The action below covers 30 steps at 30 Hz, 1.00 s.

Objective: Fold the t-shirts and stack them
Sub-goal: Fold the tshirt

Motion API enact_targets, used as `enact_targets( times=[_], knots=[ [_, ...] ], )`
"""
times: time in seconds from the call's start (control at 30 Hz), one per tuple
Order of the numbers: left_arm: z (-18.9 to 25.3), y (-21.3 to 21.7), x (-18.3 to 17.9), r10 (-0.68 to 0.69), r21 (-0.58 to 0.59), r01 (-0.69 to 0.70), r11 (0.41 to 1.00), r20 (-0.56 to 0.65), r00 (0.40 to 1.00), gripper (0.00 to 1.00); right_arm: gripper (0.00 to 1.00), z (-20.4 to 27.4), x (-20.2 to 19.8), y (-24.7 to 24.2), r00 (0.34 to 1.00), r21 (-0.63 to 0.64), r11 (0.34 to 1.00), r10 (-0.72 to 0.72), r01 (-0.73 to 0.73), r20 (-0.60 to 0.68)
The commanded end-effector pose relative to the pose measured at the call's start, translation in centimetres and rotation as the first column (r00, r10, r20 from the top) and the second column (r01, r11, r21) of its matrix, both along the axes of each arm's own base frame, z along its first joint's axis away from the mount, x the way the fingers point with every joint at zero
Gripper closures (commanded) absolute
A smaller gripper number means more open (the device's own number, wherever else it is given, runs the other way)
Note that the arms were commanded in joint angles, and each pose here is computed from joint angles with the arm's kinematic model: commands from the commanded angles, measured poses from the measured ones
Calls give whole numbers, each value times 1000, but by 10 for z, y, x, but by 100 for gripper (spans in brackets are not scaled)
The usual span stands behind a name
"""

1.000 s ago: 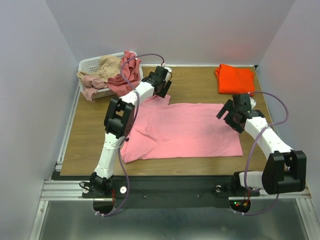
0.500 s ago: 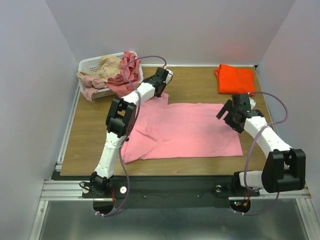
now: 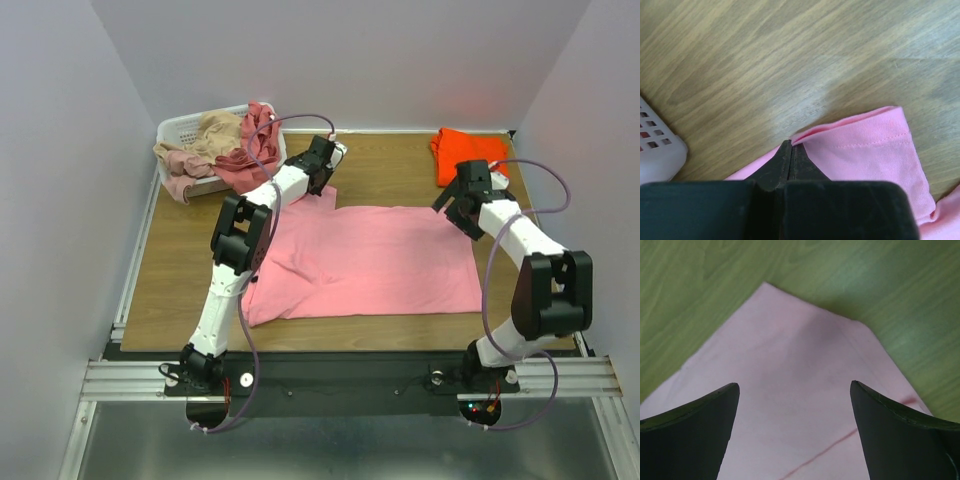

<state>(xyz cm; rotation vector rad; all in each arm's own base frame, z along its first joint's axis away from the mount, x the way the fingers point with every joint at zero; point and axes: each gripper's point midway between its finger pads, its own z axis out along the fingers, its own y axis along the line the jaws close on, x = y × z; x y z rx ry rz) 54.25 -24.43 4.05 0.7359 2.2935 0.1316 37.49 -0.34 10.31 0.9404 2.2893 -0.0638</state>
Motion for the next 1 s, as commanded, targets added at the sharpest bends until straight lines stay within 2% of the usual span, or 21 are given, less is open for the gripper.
enact_targets(
  times=[0.0, 0.07, 0.27, 0.3, 0.4, 0.8, 0.97],
  knots=[
    [50, -4, -1, -32, -46, 36, 998, 73, 997, 100, 4, 11, 42, -5, 997, -15, 999, -35, 36, 62],
    [60, -5, -4, -40, -59, 45, 997, 82, 996, 100, 5, -1, 52, -7, 998, -29, 999, -44, 45, 35],
    [69, -2, -11, -41, -62, 47, 997, 97, 994, 100, 20, -7, 85, -12, 999, -84, 996, -30, 32, 27],
    [66, -1, -13, -41, -59, 47, 997, 92, 995, 100, 27, -11, 88, -13, 1000, -96, 995, -19, 20, 17],
    [62, 0, -17, -43, -55, 47, 997, 82, 996, 100, 39, -22, 99, -19, 1000, -134, 991, -25, 24, -5],
    [56, 6, -28, -36, -49, 39, 998, 64, 997, 100, 48, -56, 110, -15, 998, -130, 991, -21, 12, -64],
    [60, 5, -33, -37, -65, 42, 997, 65, 997, 100, 59, -65, 107, -21, 996, -153, 988, -32, 18, -87]
  ],
)
